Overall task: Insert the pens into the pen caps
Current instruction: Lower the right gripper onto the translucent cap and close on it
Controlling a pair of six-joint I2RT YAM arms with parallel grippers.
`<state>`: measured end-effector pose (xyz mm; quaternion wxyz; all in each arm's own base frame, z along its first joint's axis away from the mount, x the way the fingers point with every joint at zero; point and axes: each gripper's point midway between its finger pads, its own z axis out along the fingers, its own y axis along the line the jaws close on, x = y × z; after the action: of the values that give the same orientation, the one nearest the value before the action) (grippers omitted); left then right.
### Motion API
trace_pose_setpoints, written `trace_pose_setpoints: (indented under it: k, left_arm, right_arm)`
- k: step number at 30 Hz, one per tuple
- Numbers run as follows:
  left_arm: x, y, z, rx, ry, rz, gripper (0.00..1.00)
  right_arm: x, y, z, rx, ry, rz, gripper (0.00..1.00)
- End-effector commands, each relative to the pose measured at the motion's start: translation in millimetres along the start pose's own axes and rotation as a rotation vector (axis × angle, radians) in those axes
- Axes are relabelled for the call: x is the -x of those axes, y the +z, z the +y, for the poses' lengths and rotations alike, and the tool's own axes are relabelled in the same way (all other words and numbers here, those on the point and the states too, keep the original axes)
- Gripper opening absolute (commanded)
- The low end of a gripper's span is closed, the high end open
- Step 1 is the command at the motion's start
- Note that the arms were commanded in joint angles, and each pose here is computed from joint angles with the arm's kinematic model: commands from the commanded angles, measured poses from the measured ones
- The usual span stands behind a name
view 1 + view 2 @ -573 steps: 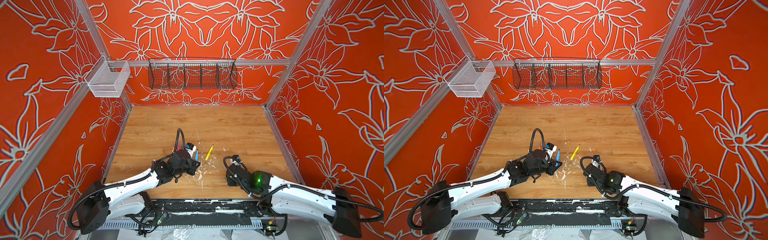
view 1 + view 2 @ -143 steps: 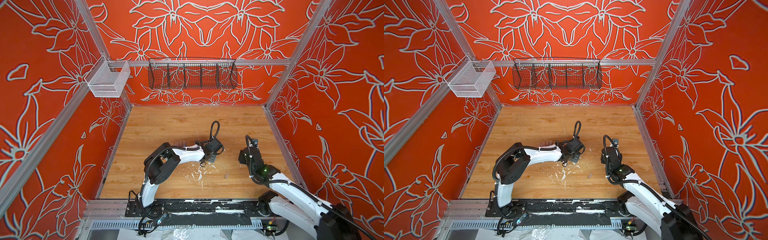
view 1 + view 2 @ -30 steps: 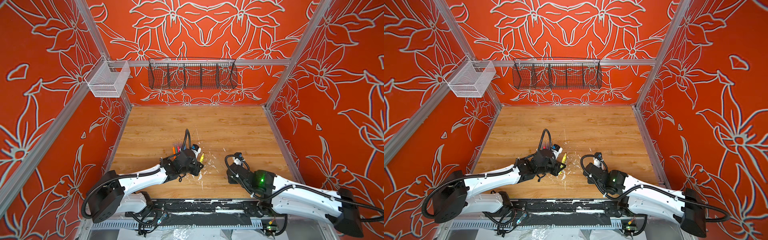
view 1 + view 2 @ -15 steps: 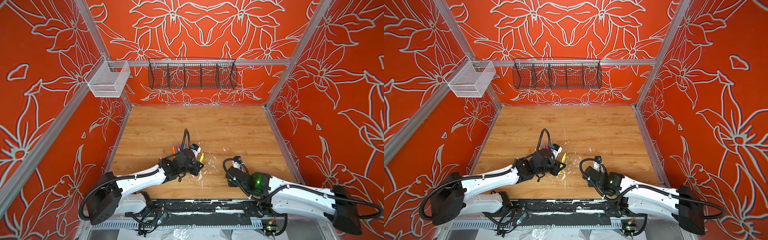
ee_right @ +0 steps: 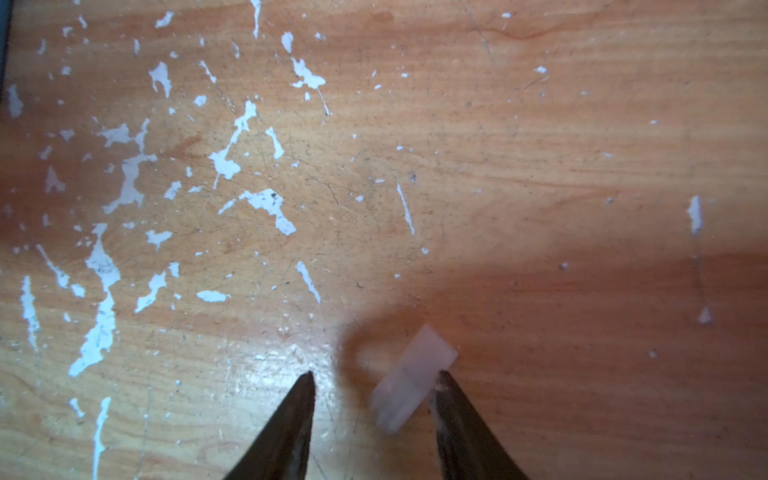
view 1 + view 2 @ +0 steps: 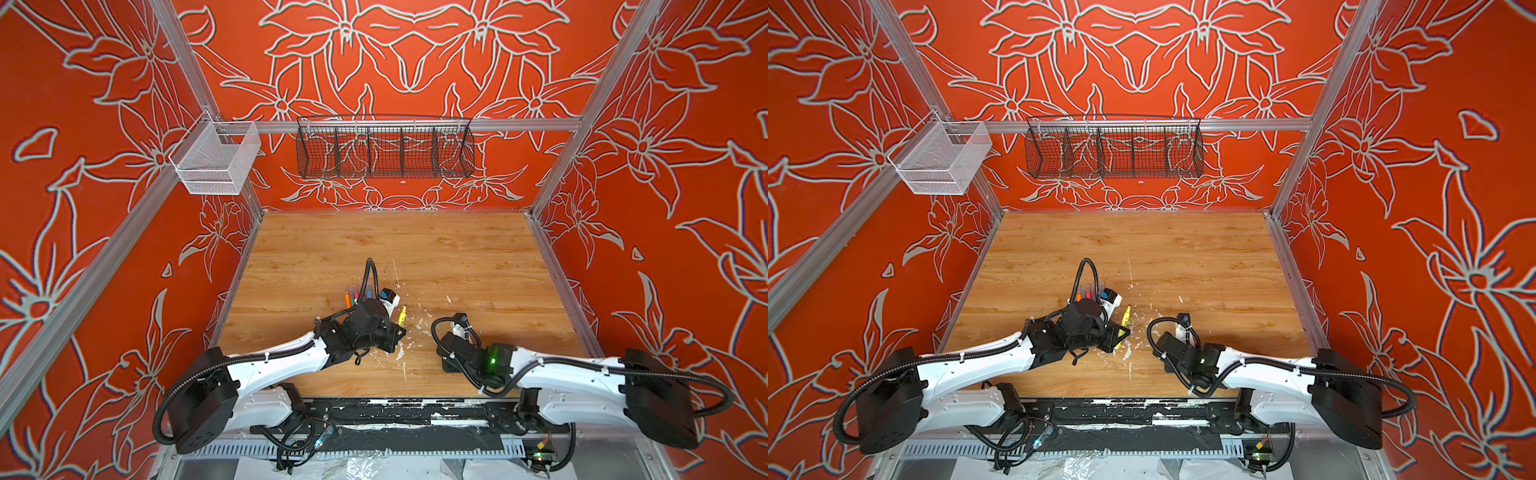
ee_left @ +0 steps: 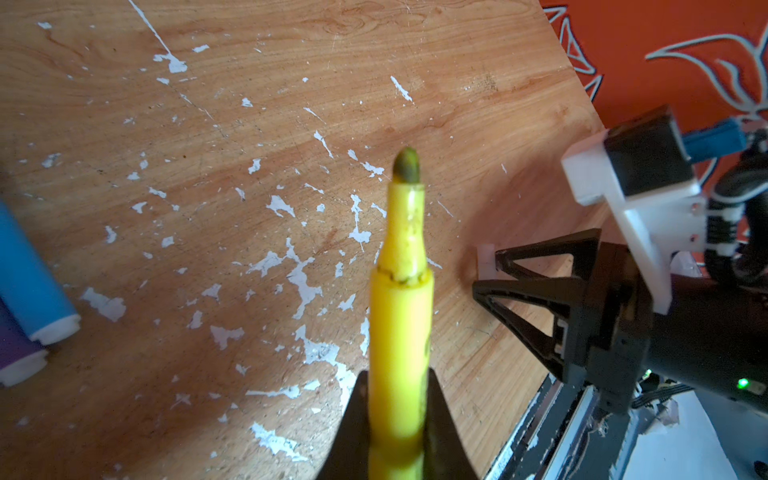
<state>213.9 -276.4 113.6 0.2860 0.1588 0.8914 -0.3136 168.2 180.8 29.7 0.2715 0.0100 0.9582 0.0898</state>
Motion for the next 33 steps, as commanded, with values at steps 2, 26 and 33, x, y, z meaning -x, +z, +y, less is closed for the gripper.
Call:
trace_pose_setpoints:
  k: [2,26,33]
  left_arm:
    - [0,-6,2,0.000,-0.011,-0.015,0.00]
    - [1,-15,2,0.000,-0.003,-0.038,0.00]
    - [2,-17,1,-0.007,-0.006,-0.040,0.00]
  right_arm:
    - [-1,5,-1,-0.026,0.000,-0.004,0.48]
    - [-7,13,-22,-0.246,-0.122,0.069,0.29]
    - [-17,16,-31,-0.256,-0.114,0.087,0.22]
